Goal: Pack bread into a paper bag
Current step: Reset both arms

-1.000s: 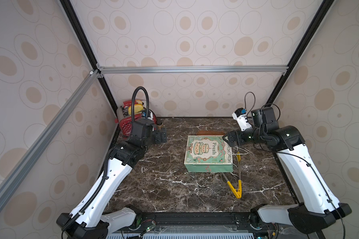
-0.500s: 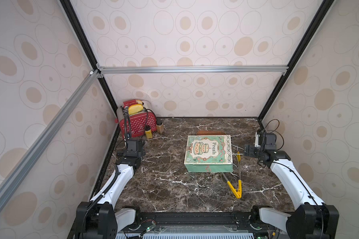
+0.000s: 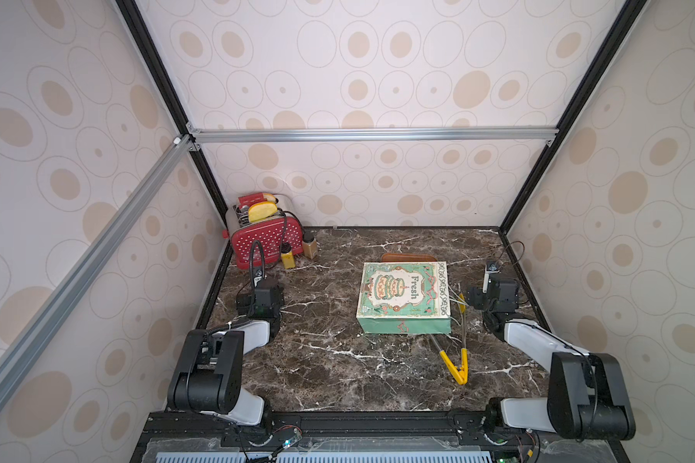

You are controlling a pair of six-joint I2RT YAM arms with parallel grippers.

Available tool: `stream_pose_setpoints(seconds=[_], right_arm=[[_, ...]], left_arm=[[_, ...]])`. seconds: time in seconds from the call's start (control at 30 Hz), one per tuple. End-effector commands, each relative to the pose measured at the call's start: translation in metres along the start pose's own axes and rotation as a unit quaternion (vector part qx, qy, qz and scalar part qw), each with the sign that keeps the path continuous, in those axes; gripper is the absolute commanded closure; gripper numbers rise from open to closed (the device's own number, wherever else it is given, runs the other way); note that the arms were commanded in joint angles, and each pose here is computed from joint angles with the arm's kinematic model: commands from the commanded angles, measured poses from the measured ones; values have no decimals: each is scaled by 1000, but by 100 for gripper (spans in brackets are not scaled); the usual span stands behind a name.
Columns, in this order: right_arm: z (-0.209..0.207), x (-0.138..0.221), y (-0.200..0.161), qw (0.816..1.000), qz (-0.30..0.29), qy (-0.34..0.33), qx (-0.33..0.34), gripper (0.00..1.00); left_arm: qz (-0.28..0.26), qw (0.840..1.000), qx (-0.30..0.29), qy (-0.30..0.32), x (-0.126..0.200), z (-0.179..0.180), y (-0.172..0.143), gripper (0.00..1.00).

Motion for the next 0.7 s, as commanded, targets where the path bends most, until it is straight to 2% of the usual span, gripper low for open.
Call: stream_pose_setpoints(seconds=[0.0, 0.07, 0.17, 0.23, 0.3, 0.67], right_arm=[[8, -11, -4, 998, -57, 1, -5, 0], [11, -16, -9, 997, -81, -3, -10, 0], [15, -16, -17, 997, -77, 9, -11, 0], [14, -17, -17, 997, -79, 6, -10, 0], [14, -17, -17, 997, -75, 10, -12, 0], [14, -17, -17, 997, -75, 10, -10, 0]], left_arm=[[-54, 998, 22, -26, 1, -1, 18, 1], [-50, 997, 8, -54, -1, -10, 18, 1], [-51, 996, 6, -79, -1, -15, 15, 1], [-80, 990, 7, -117, 0, -23, 9, 1], [-60, 991, 2, -118, 0, -23, 7, 1], [-67, 991, 3, -118, 1, -22, 8, 1]])
Point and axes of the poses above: each gripper's point midway between its finger pads, its own x axis back along the fingers, its own z axis along the line the jaws close on, y = z × x, the point moved 2 cm from there along x, back along the fingers, and after that the axes turned 2 degrees about x, right-handed, at the moved point
